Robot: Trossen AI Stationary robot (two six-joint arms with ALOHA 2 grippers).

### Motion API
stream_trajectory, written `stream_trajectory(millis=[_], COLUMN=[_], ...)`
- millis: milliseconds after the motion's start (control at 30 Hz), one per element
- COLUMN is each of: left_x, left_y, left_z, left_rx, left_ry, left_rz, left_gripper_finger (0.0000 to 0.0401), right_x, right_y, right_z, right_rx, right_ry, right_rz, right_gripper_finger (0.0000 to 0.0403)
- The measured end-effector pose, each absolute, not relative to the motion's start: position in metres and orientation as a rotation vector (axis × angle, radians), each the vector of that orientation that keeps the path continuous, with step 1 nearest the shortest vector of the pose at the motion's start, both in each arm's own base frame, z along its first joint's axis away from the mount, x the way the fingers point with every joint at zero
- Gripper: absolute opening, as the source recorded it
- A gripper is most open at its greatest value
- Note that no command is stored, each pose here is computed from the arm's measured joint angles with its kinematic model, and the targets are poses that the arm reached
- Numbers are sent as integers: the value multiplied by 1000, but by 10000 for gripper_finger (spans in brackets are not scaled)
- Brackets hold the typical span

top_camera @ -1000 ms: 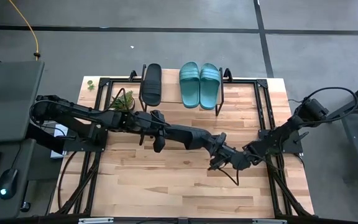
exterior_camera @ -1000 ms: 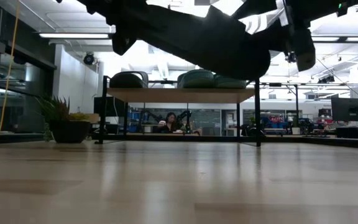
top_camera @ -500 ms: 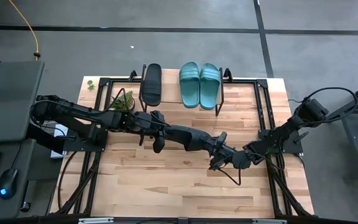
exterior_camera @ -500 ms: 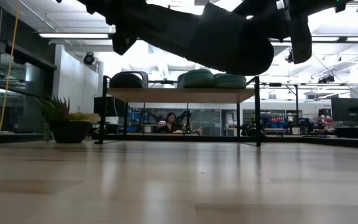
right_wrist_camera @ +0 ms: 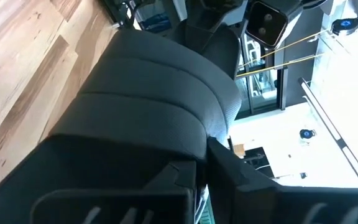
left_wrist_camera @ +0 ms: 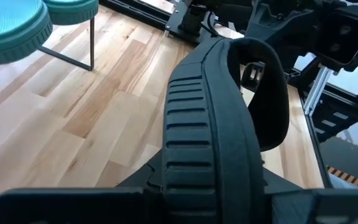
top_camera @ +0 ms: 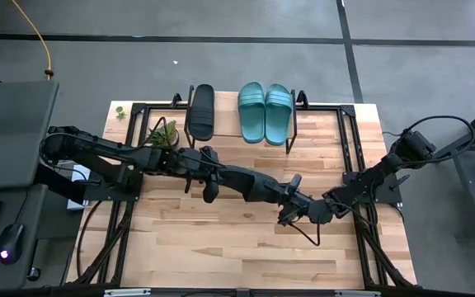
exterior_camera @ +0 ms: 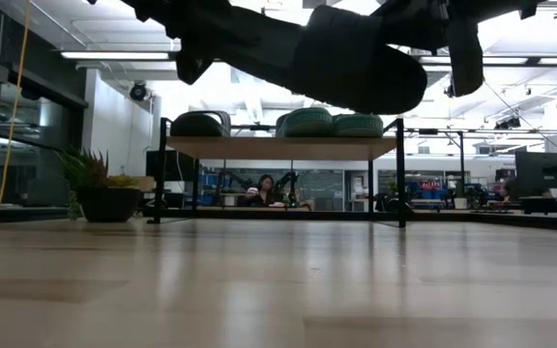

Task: Pick and place slides into the shelf
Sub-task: Put the black slide on the shelf

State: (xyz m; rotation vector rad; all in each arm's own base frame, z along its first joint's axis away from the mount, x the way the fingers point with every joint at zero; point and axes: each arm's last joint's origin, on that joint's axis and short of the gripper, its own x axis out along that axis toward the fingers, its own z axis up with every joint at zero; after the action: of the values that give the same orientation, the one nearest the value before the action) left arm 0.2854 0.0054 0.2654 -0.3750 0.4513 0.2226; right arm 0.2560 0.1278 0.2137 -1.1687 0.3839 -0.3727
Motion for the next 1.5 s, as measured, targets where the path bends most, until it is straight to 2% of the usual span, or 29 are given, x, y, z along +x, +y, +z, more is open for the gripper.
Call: stream_trajectory(millis=[300,800,900,1233,1367,1500], left_x=[285,285,285,285,282,274], left_y=[8,8,8,9,9,5], left_z=[266,265,265,270,280,290], left_rx=[-260,-204,-202,-149,-79,-16], left_ry=[438,454,460,418,364,340], left_rz=[300,292,284,306,364,418], left_gripper_finger=[76,80,100,217,236,235], right_x=[257,257,257,257,257,256], right_y=[128,128,128,128,126,125], right_z=[217,217,217,218,220,225], right_rx=[-1137,-1116,-1114,-1061,-1042,-1001], right_ry=[357,349,349,336,345,346], right_rz=[-389,-389,-389,-410,-471,-559], right_gripper_finger=[2,0,0,0,0,0])
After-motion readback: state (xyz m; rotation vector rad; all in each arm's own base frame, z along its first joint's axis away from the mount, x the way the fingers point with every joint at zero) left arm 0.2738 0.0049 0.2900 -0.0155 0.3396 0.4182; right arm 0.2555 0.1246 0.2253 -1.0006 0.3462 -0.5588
